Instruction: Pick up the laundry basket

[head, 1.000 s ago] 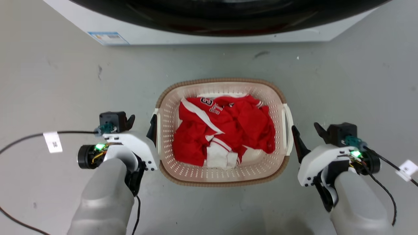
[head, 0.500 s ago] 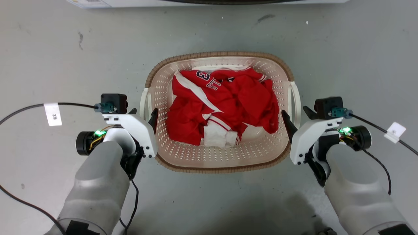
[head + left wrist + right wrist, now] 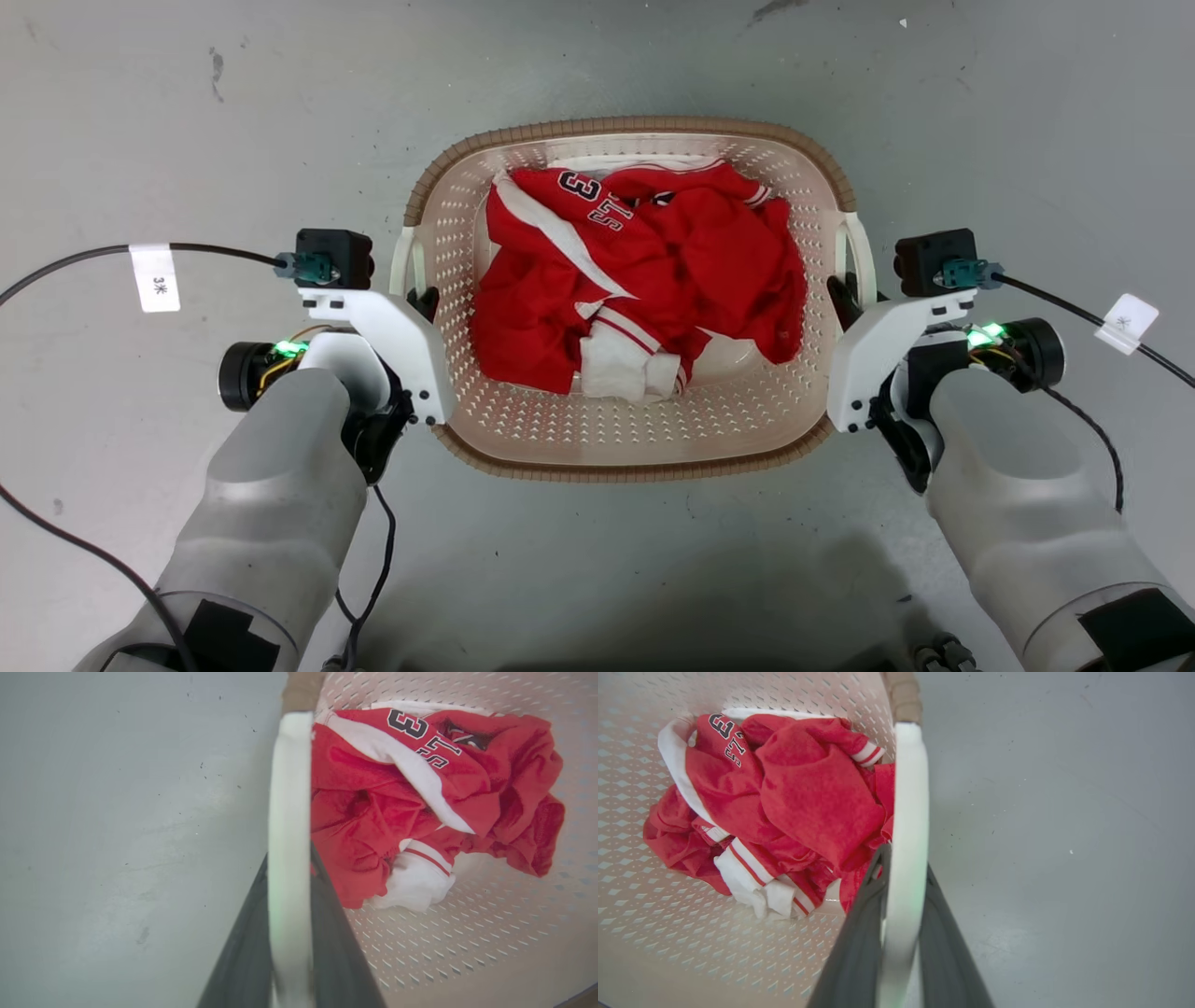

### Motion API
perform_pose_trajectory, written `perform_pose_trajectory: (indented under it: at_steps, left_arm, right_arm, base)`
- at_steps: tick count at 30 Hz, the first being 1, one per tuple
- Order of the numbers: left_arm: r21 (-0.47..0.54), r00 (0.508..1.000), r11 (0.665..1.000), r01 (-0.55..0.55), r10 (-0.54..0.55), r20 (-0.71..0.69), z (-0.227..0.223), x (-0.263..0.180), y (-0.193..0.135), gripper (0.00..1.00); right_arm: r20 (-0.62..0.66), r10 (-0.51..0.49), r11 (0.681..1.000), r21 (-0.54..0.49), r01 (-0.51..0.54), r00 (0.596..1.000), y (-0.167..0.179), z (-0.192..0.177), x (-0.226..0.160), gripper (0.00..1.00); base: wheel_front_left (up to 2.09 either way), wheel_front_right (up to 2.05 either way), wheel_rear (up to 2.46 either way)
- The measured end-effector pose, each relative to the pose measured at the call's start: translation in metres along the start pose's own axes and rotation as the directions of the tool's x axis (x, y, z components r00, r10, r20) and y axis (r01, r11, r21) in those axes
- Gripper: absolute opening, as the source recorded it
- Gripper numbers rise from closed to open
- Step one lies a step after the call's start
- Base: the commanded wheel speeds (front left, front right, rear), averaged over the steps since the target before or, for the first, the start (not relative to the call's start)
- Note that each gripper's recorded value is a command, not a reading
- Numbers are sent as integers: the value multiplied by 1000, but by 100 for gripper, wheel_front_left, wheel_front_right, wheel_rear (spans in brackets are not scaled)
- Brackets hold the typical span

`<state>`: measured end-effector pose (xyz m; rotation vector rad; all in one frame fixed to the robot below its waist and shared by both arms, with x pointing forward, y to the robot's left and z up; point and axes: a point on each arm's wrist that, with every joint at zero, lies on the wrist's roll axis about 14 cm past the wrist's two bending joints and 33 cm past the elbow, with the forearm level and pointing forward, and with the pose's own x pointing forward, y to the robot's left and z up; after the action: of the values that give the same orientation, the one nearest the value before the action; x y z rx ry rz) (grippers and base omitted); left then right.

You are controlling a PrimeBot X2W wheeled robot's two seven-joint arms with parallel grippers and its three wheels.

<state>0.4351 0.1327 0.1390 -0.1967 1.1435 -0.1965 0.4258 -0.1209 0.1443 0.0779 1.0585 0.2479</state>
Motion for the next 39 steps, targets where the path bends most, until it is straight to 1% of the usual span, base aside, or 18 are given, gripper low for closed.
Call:
perform_pose_trajectory:
  at_steps: [7, 14, 19, 24, 30, 39]
  left_arm:
    - [-2, 1000, 1000, 15, -15, -11, -1, -4, -5, 0]
    - [-7, 999, 1000, 28, -28, -20, 5, -20, -15, 0]
    - [-20, 998, 999, 36, -37, -42, 5, -40, -24, 0]
    - [-32, 998, 998, 45, -46, -38, 8, -65, -34, 0]
    - [-18, 998, 998, 56, -55, 8, 22, -98, -45, 0]
    - [9, 996, 998, 68, -68, 66, 41, -145, -58, 0]
  right_arm:
    - [-2, 2, 1000, -2, -2, 1000, 1, 1, -4, 0]
    - [-6, -1, 1000, 0, 1, 1000, 4, 8, -19, 0]
    - [-56, -5, 1000, 11, 6, 998, 7, 3, -40, 0]
    - [-78, -9, 1000, 8, 9, 997, 11, 8, -64, 0]
    - [-74, -13, 1000, -7, 12, 997, 17, 19, -95, 0]
    - [-24, -19, 1000, -22, 19, 1000, 26, 45, -139, 0]
  base:
    - [0, 0, 0]
    - [0, 0, 0]
    - [0, 0, 0]
    - [0, 0, 0]
    - [0, 0, 0]
    - [0, 0, 0]
